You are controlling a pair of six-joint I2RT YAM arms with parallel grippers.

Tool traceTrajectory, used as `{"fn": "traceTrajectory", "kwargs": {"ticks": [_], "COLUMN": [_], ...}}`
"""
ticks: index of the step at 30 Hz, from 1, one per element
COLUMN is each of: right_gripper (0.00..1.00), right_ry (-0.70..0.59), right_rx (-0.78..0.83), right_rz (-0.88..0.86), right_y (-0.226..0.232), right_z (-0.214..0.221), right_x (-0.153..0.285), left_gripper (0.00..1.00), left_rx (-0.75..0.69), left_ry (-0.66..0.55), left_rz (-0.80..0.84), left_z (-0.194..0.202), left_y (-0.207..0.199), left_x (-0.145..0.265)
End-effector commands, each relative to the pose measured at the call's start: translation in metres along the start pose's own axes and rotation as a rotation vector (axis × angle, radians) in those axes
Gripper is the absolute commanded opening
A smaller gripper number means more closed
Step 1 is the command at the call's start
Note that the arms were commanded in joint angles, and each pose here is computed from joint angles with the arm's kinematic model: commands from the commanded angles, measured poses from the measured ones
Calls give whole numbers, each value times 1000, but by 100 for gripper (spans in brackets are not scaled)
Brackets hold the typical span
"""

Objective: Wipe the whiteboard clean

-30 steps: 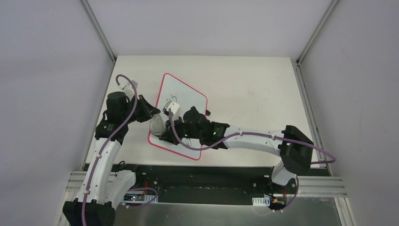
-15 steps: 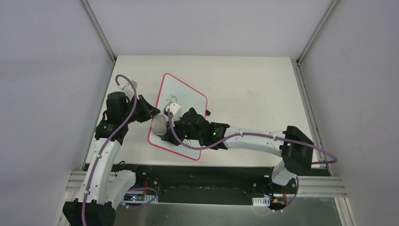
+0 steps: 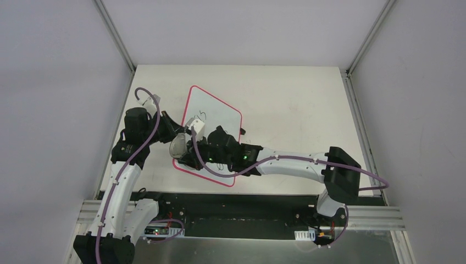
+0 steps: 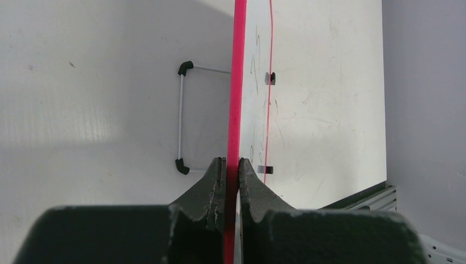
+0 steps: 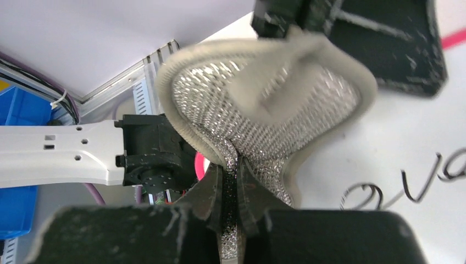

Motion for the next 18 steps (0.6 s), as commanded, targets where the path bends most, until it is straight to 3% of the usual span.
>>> {"fn": "traceTrajectory", "kwargs": {"ticks": [1,5,9,18], "right_gripper": [0,0,0,0], "right_ry": [-36,16,23,-38], "right_rx": [-92,-160,-207,-99], "right_rz": [106,172,202,30], "right_y": [-31,-53,-63,-11], "right_z": [24,61,69,5], "right_x": [12,30,40,13], "left_gripper": [0,0,0,0], "left_rx": [21,22,24,28], "left_ry": [61,61,62,62], "left_rz": [-19,-16,-15,-22], "left_z": [14,14,14,14], "left_y": [3,3,3,4], "left_x": [2,2,2,1]}}
Point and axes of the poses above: each gripper's point midway between its finger pads, its own x axis back along the fingers, its own y axis along the line the jaws close on, z = x × y, the point moved 6 cm from there along x, back along the fingers, and after that the axes turned 3 degrees about -x, right-handed, at the moved point
